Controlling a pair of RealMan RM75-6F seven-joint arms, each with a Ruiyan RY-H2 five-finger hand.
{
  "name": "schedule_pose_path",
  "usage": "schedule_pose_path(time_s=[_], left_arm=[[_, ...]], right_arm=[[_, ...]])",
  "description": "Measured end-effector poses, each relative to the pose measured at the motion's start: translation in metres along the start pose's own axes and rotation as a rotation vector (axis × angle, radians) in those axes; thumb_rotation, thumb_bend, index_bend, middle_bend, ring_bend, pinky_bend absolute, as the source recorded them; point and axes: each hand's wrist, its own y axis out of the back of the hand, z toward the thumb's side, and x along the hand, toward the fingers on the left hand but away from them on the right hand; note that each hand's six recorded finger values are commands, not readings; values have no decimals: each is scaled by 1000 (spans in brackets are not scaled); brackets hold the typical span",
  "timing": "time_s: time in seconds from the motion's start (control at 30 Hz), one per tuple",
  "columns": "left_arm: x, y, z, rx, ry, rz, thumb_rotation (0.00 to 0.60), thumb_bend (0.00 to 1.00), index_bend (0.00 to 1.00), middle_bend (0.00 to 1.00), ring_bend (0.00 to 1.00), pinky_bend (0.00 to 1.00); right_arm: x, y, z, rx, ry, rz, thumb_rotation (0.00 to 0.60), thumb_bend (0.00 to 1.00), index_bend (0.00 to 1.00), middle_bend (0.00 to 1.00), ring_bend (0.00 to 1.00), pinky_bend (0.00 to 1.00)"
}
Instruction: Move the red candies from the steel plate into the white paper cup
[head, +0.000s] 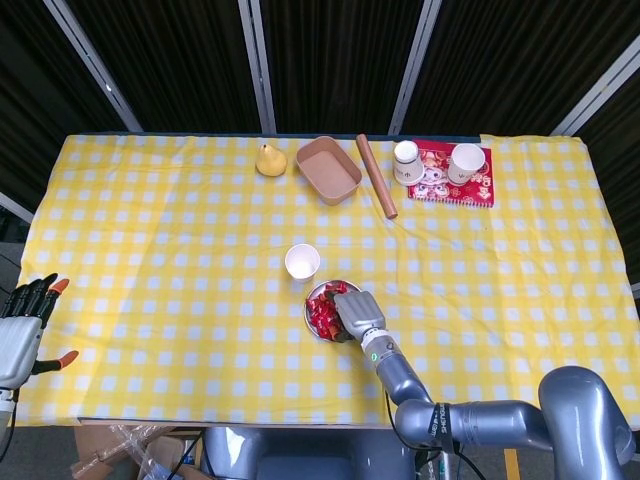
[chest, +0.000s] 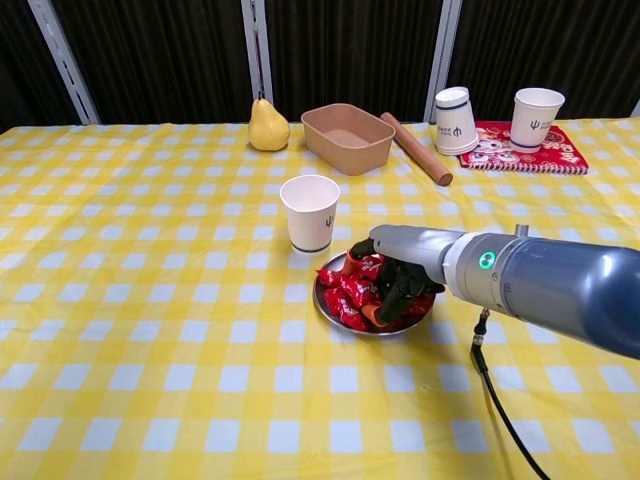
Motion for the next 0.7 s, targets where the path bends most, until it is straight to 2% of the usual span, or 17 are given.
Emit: schedule_pose_path(time_s=[0.13,0.47,0.7], left_arm=[[0,0,0,-1,0,-1,600,8,0,0,0,0],[0,0,0,-2,1,0,600,8,0,0,0,0],[0,0,0,-1,0,-2,600,8,0,0,0,0]], right_arm=[[0,0,1,-9,9,-5,600,522,644,865,933,904],[2,9,13,-39,53,-64,600,523,645,865,933,905],[0,10,9,-45,43,-81,600,533,655,866,933,905]])
